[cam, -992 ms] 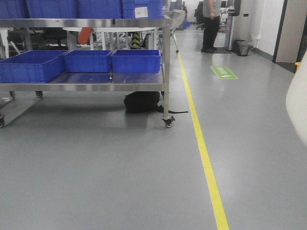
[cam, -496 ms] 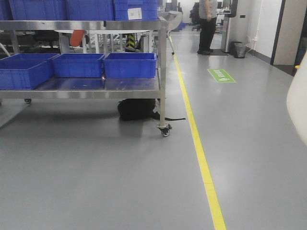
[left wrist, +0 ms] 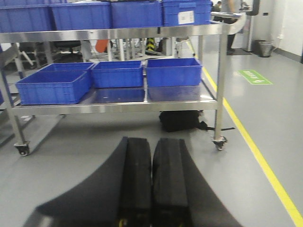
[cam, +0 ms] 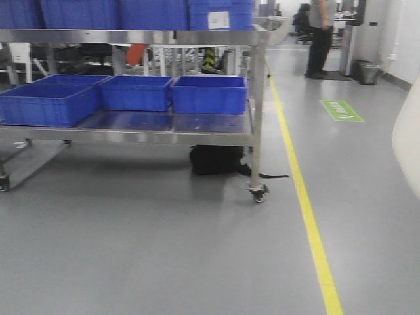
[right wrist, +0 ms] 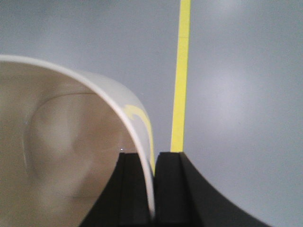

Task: Move white bin to right shelf second layer
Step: 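Drive along the aisle past the blue-crate racks, then turn toward the roller shelf rack with blue crates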

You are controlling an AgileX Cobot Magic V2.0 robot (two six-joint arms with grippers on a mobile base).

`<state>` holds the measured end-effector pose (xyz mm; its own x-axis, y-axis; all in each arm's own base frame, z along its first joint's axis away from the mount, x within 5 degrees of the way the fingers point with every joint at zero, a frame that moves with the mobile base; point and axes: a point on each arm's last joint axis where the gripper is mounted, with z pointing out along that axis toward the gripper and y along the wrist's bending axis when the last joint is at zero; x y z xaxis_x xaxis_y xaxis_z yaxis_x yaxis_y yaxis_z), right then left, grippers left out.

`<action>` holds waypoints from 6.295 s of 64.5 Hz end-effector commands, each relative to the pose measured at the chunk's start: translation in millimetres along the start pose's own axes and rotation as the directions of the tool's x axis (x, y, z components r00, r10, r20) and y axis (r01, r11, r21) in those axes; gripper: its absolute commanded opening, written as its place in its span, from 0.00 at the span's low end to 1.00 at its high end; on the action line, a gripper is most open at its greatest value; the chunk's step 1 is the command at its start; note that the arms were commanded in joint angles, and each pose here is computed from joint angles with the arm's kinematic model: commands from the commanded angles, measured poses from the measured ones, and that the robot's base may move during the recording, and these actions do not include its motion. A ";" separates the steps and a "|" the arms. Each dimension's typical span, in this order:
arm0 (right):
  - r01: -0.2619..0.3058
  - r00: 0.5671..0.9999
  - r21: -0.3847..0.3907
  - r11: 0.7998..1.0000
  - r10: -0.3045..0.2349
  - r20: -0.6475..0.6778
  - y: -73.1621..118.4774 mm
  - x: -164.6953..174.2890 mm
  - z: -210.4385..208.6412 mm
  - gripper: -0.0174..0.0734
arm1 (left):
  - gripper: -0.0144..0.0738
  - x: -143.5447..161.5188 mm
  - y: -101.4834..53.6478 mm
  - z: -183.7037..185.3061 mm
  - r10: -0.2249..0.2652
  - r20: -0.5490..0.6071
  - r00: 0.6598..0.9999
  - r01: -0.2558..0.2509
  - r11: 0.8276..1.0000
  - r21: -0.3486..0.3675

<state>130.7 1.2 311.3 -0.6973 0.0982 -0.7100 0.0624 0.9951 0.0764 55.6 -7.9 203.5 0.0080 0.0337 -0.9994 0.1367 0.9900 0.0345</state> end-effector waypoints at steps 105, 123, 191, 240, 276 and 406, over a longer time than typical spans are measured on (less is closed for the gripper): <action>0.005 0.994 -0.011 1.000 -0.004 0.106 1.5 -13.3 -6.3 0.25 | 0.26 4.1 0.1 0.3 -0.009 0.061 0.998 0.009 1.000 -0.003; 0.005 0.994 -0.011 1.000 -0.004 0.106 1.5 -13.3 -6.3 0.25 | 0.26 4.1 0.1 0.3 -0.009 0.061 0.998 0.009 1.000 -0.003; 0.005 0.994 -0.011 1.000 -0.004 0.106 1.5 -13.3 -6.3 0.25 | 0.26 4.1 0.1 0.3 -0.009 0.061 0.998 0.009 1.000 -0.003; 0.005 0.994 -0.011 1.000 -0.004 0.106 1.5 -13.2 -6.3 0.25 | 0.26 4.1 0.1 0.3 -0.009 0.061 0.998 0.009 1.000 -0.003; 0.005 0.994 -0.011 1.000 -0.004 0.106 1.5 -13.2 -6.3 0.25 | 0.26 4.1 0.1 0.3 -0.009 0.061 0.998 0.009 1.000 -0.003; 0.005 0.994 -0.011 1.000 -0.004 0.106 1.5 -13.2 -6.3 0.25 | 0.26 4.1 0.1 0.3 -0.009 0.061 0.998 0.009 1.000 -0.003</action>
<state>130.6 1.2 310.2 -0.6999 0.0982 -0.7074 0.0627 0.9951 0.0761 55.6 -7.9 203.5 0.0080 0.0337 -0.9994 0.1367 0.9900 0.0345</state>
